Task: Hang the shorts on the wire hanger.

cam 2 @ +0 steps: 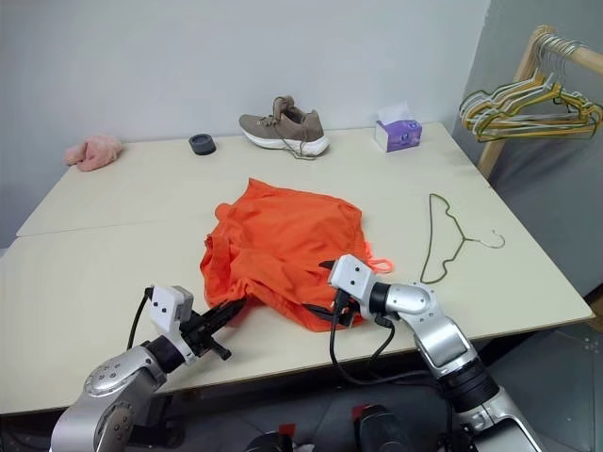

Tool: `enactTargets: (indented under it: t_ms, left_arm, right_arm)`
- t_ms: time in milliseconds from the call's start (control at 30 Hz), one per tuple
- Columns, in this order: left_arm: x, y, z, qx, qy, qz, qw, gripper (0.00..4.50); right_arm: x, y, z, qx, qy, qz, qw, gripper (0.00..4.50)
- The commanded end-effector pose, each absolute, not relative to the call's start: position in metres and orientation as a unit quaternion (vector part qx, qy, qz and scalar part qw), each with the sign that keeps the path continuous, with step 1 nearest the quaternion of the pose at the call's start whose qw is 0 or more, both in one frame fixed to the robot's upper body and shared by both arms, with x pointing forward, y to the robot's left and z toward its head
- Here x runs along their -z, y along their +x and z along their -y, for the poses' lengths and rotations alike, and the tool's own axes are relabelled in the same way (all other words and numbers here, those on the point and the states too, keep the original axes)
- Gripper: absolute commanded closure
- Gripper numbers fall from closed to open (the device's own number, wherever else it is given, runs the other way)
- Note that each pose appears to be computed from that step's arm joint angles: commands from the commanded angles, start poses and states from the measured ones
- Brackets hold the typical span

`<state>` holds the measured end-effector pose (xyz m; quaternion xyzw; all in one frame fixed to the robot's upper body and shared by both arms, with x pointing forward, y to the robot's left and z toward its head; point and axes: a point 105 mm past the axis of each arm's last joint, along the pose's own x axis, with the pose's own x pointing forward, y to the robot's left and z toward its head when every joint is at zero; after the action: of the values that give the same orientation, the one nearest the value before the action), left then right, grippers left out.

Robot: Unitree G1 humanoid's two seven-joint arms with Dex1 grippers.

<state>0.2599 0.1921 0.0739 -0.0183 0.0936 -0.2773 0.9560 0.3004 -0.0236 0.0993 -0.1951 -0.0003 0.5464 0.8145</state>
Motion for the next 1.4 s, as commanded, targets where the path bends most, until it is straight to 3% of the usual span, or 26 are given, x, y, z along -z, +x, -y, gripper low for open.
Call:
enactTargets:
  t_ms: [33,633,733,1133,1400]
  left_arm:
    - [-0.091,0.262,-0.19,0.284,-0.006,-0.066,0.957,4.11]
    - [-0.091,0.259,-0.19,0.281,-0.017,-0.068,0.957,4.11]
    - [-0.092,0.26,-0.194,0.271,-0.014,-0.062,0.961,3.59]
    - [-0.094,0.26,-0.204,0.245,-0.002,-0.05,0.968,0.02]
    - [-0.091,0.247,-0.2,0.268,0.026,-0.079,0.96,0.02]
  right_arm:
    - [-0.111,0.302,0.024,-0.54,-0.192,0.023,0.819,0.05]
    - [-0.111,0.303,0.027,-0.537,-0.193,0.021,0.821,0.05]
    - [-0.111,0.303,0.026,-0.537,-0.193,0.021,0.821,0.0]
    - [-0.111,0.303,0.026,-0.538,-0.192,0.021,0.821,0.0]
    - [-0.109,0.287,0.04,-0.571,-0.211,0.003,0.794,0.0]
